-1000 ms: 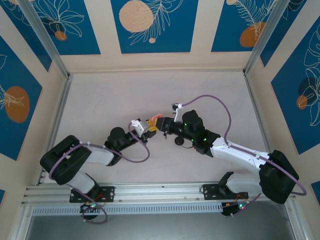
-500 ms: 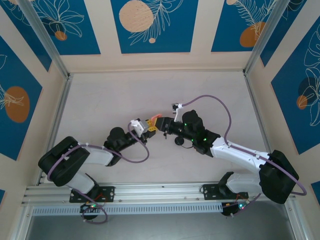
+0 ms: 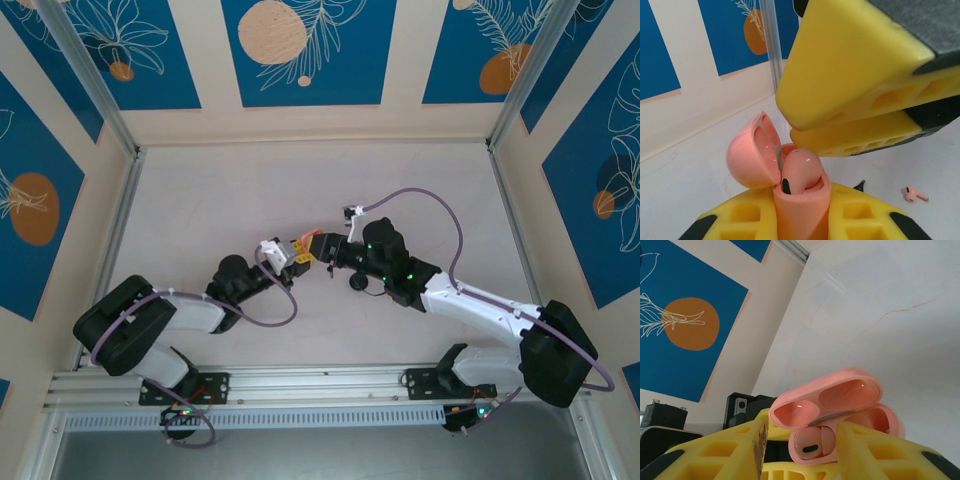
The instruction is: Insert the wireless bluetooth earbuds into the charging case
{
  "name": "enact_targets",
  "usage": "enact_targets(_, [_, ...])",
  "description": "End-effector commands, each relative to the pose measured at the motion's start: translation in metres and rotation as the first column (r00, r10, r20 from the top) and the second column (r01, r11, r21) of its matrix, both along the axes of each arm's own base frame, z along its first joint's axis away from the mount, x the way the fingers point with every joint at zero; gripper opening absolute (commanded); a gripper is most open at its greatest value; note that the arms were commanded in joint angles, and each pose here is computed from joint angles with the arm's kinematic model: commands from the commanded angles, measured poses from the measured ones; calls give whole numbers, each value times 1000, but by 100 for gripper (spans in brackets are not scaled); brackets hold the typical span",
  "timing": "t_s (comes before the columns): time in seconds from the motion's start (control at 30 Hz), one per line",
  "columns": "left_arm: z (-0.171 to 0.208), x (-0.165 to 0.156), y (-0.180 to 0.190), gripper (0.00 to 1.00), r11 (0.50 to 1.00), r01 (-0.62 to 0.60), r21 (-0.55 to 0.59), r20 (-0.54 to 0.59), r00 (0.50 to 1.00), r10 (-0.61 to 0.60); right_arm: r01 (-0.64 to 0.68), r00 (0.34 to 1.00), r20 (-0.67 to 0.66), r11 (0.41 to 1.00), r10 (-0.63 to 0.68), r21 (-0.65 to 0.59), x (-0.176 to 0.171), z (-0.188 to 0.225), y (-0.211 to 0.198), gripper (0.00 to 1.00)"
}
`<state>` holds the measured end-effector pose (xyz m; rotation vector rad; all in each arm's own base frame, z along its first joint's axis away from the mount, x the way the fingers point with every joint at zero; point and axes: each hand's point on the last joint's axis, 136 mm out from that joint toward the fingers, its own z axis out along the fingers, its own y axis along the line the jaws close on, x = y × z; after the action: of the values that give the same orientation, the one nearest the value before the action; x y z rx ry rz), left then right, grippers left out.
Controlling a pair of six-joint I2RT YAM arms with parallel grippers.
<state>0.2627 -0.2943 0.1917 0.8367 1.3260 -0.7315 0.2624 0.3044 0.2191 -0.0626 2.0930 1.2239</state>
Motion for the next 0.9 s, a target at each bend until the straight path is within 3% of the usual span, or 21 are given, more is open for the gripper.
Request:
enact_targets(0.0, [52, -14, 0, 11, 993, 39, -116, 152, 988, -21, 22, 999, -25, 997, -24, -74, -1, -12, -10, 42])
enact_targets(0.87, [39, -15, 3, 10, 995, 25, -95, 127, 992, -13, -124, 992, 0, 984, 125, -128, -15, 19, -12, 42])
